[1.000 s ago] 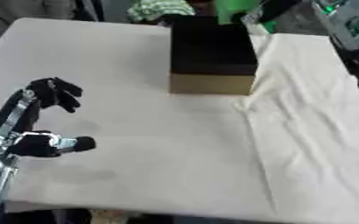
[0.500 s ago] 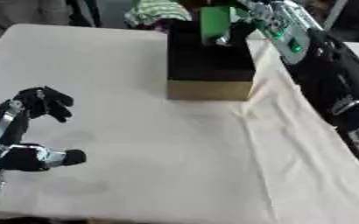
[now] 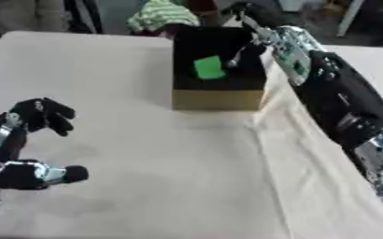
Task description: Pick up objects on the table and place them in the box.
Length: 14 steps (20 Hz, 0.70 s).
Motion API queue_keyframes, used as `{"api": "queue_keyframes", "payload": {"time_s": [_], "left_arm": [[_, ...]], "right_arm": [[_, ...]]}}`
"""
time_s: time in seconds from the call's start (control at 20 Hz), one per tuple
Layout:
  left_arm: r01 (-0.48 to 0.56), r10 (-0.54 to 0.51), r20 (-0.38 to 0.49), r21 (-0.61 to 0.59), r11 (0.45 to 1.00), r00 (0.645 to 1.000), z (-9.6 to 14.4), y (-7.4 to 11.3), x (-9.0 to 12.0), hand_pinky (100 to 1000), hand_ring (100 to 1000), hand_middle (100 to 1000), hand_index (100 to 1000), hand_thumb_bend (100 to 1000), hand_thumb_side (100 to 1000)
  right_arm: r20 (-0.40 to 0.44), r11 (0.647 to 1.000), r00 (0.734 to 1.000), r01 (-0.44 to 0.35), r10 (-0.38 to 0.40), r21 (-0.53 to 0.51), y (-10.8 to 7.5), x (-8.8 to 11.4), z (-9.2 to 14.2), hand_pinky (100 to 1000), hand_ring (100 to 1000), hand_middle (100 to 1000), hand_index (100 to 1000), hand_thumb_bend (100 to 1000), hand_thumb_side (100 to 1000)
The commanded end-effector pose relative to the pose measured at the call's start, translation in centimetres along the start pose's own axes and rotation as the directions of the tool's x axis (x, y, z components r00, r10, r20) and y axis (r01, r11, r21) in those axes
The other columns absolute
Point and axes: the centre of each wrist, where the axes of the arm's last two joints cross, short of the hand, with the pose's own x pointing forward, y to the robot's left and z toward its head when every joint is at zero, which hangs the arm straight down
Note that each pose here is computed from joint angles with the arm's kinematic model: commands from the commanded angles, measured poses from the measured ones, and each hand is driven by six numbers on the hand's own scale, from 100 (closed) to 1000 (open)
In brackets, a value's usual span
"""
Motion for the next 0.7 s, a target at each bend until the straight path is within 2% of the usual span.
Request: {"api": "queue_keyframes", "payload": {"time_s": [0.05, 0.2, 0.4, 0.7], "left_arm": [[0.013, -0.013, 0.022, 0.003, 1.0, 1.0, -0.2, 0.5, 0.6, 533, 555, 577, 679, 1000, 401], [0.012, -0.012, 0.015, 0.007, 1.0, 1.0, -0.1, 0.5, 0.4, 533, 554, 577, 679, 1000, 401], [0.014, -0.014, -0.001, 0.024, 1.0, 1.0, 0.3, 0.6, 0.1, 531, 553, 576, 678, 1000, 401], [0.016, -0.016, -0.017, 0.052, 0.999, 1.0, 0.5, 0.8, -0.1, 529, 554, 576, 678, 1000, 401]], "right_arm": [[-0.006, 0.998, 1.0, -0.019, 0.019, -0.059, -1.9, -0.2, -0.1, 815, 817, 885, 919, 752, 183], [0.014, 0.995, 1.0, -0.005, 0.006, -0.099, -2.8, -0.2, 0.2, 789, 795, 850, 902, 730, 162], [0.07, 0.986, 0.996, 0.058, -0.047, -0.156, -4.8, -0.3, 1.4, 755, 762, 788, 875, 706, 143], [0.152, 0.961, 0.975, 0.192, -0.164, -0.2, -7.7, -0.2, 5.1, 715, 730, 754, 853, 683, 112]]}}
